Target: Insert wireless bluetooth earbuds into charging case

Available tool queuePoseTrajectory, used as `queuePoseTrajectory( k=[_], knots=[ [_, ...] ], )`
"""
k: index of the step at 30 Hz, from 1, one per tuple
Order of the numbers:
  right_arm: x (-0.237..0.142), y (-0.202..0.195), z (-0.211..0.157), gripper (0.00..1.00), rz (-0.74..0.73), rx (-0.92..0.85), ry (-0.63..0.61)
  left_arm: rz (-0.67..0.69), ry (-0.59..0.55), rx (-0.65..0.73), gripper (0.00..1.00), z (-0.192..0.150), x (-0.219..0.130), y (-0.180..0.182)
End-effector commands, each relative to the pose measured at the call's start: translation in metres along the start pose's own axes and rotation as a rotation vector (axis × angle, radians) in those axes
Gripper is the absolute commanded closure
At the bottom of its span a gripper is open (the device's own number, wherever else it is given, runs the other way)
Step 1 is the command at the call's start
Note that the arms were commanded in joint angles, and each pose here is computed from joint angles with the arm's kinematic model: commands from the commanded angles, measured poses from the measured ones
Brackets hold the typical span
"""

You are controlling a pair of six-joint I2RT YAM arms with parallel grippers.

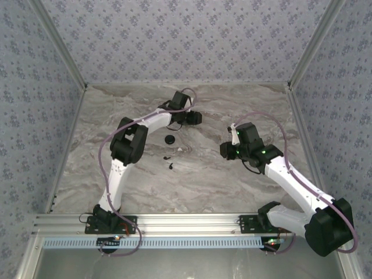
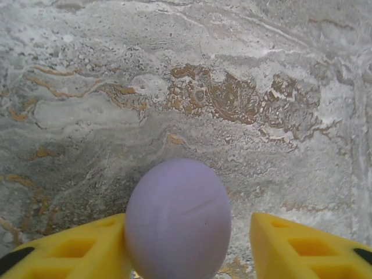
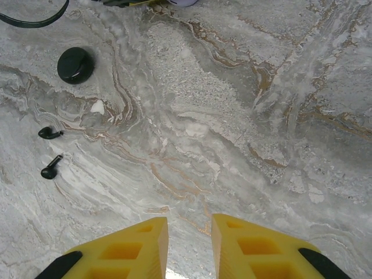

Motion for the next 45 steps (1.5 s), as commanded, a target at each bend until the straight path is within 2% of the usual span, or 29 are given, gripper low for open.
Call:
queuePoseTrajectory(
  k=[1,5,13,18,24,29,36,45],
  knots=[
    [-0.004,-0.003,0.001,0.73,-0.02,-0.008,0.011,0.085,0.013,0.018,0.4,-0.002,-0.004,0.009],
    [-0.004,-0.004,-0.001,0.72,-0.022,-0.006,0.017,0.103,-0.026,0.065,0.34,0.008,-0.022,0.001],
    [-0.002,-0.005,-0.004,0.72,-0.022,-0.003,0.024,0.156,-0.116,0.164,0.29,0.019,-0.08,-0.014],
    [-0.002,-0.005,-0.006,0.71,-0.02,0.001,0.029,0.244,-0.145,0.186,0.27,0.007,-0.112,-0.003],
    [-0.002,-0.006,-0.007,0.7,-0.024,0.002,0.031,0.367,-0.126,0.172,0.24,-0.016,-0.137,0.019],
    [-0.002,-0.006,-0.009,0.69,-0.025,0.004,0.036,0.433,-0.078,0.153,0.23,-0.037,-0.144,0.038],
    [-0.002,-0.005,-0.01,0.69,-0.02,0.007,0.039,0.424,-0.03,0.128,0.22,-0.063,-0.136,0.054],
    [-0.001,-0.006,-0.01,0.68,-0.023,0.011,0.042,0.423,0.026,0.128,0.22,-0.075,-0.118,0.065]
  ],
)
Point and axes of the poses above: each hand's point on the last joint's axis, 136 mm out from that joint toward the fingers, its own x axis out along the fingers, its own y axis along the line the jaws close on, z = x × y, the point moved 5 cm from there along -x, back along the fingers, and after that the axes turned 11 degrees about -x, right-handed, at the moved point
